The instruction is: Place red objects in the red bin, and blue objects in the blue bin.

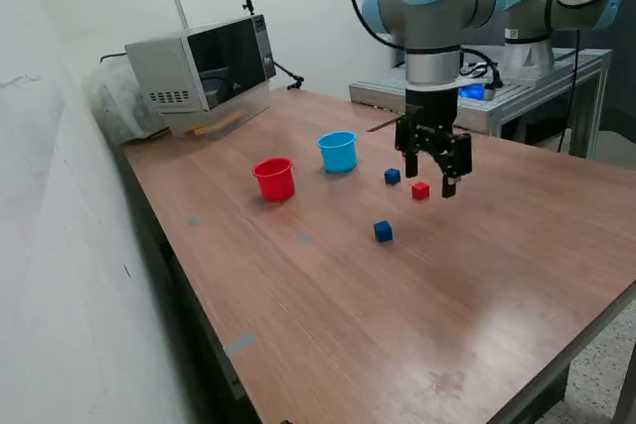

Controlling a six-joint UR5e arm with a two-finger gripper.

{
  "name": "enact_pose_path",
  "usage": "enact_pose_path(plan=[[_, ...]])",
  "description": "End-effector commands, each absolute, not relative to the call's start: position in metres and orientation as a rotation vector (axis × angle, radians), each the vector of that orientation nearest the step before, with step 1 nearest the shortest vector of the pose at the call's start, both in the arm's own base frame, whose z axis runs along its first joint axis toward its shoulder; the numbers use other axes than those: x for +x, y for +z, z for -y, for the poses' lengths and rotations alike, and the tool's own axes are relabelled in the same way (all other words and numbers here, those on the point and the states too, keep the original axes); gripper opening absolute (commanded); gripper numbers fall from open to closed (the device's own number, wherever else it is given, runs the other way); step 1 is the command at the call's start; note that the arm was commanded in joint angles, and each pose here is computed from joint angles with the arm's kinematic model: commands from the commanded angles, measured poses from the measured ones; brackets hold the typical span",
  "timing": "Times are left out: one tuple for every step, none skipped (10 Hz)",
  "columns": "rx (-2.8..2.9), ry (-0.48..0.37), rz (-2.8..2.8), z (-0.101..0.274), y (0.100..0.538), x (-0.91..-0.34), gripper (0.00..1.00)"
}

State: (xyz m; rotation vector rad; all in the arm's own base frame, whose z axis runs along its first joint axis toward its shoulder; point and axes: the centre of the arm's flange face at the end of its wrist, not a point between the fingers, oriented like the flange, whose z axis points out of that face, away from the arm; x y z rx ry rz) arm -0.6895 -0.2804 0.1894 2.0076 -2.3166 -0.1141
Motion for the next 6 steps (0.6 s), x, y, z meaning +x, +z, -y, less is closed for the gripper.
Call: enact_pose_path(plan=[[1.871, -0.157, 2.451, 0.259, 0.17, -0.715, 1.0], [1.86, -0.154, 2.463, 0.261, 0.161, -0.72, 1.0], [1.85, -0.15, 2.477, 0.261, 0.155, -0.722, 1.0], [1.843, -0.15, 2.48, 0.262, 0.155, -0.722, 1.0], [1.838, -0.153, 2.478, 0.262, 0.156, -0.723, 1.0], [1.83, -0.162, 2.473, 0.264, 0.159, -0.729, 1.0]])
